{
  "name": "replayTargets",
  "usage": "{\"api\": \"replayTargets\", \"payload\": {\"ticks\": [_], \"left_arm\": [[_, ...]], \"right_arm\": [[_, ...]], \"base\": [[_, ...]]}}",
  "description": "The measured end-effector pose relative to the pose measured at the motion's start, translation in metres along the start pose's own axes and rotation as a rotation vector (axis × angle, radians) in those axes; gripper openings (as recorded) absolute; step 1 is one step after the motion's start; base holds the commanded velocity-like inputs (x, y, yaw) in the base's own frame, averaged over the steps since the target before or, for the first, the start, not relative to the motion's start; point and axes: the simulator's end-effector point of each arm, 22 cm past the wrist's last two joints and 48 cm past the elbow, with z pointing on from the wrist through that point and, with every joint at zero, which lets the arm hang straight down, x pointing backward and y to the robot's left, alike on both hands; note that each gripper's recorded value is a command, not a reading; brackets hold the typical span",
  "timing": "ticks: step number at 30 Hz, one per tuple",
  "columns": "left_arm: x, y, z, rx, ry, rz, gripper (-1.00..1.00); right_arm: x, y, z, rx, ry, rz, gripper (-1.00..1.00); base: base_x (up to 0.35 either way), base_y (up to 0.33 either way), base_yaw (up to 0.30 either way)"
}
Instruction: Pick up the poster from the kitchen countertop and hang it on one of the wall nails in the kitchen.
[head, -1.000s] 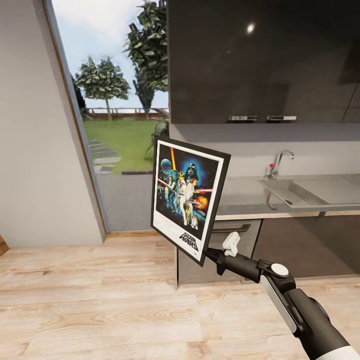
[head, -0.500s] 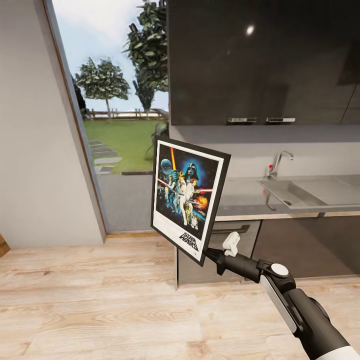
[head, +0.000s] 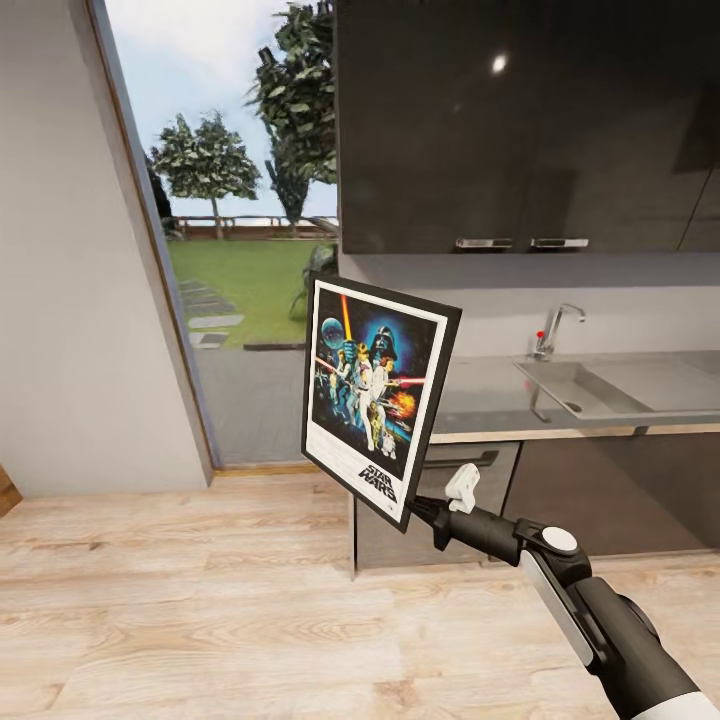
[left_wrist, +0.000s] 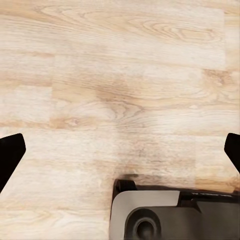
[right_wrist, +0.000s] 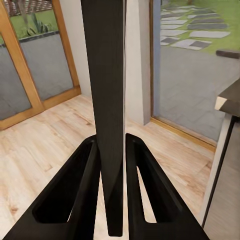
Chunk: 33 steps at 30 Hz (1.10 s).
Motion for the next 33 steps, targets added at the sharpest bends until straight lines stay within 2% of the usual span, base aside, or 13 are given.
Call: {"api": "replayTargets", "payload": {"ticks": [28,33], "left_arm": [[0.0002,-0.0002,-0.0038,0.000,0.000,0.000,1.00],[-0.0052,-0.0005,-0.0038,0.000,-0.025,0.014,1.00]], "right_arm": [[-0.0026,0.0019,-0.0018,0.000,0.000,0.000,-1.00],[-0.0024,0.0022,-0.0016,-0.001,0.001,0.000,-1.00]], "base": [[0.000,0.000,0.000],[0.000,0.000,0.000]]}}
